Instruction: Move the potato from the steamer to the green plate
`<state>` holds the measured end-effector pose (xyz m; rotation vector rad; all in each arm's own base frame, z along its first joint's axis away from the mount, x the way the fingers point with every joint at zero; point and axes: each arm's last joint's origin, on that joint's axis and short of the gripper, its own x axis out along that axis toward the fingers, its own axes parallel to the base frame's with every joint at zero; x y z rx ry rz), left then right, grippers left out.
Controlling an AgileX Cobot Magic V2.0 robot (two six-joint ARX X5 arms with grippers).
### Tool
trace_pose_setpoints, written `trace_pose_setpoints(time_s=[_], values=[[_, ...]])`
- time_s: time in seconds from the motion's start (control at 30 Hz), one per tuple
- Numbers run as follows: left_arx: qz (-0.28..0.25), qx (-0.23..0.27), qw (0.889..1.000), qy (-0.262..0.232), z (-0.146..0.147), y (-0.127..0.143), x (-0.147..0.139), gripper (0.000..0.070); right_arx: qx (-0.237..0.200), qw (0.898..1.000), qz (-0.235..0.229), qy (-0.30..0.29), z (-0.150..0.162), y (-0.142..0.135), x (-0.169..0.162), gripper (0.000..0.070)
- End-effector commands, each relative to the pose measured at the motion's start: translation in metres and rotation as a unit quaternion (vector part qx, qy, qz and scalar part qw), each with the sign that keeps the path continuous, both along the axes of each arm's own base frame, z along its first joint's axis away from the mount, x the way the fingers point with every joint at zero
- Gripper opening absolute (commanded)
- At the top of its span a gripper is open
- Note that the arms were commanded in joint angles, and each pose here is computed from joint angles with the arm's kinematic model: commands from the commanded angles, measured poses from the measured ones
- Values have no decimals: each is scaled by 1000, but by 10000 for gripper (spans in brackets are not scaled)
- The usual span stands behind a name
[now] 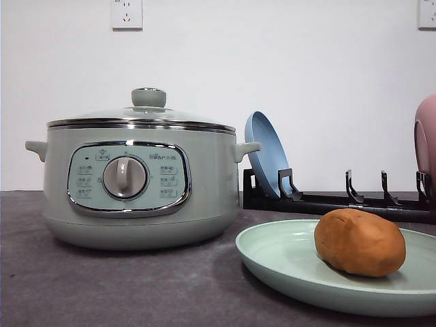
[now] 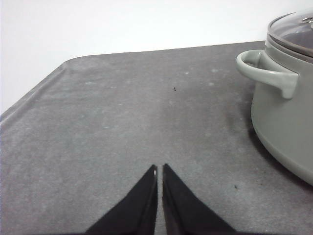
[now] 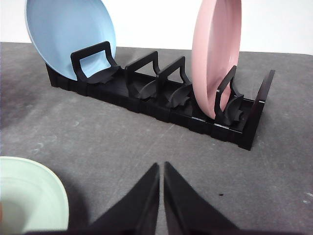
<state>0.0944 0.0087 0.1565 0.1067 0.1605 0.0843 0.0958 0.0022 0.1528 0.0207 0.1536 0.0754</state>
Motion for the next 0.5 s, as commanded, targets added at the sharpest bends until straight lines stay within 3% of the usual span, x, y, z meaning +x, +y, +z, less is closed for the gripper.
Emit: trace_pose_setpoints(time_s=[0.0, 0.47], values=[[2, 1, 1000, 13, -7, 0, 1, 11, -1, 1000, 0, -2, -1, 0, 0, 1], [2, 1, 1000, 13, -7, 0, 1, 11, -1, 1000, 0, -2, -1, 0, 0, 1]])
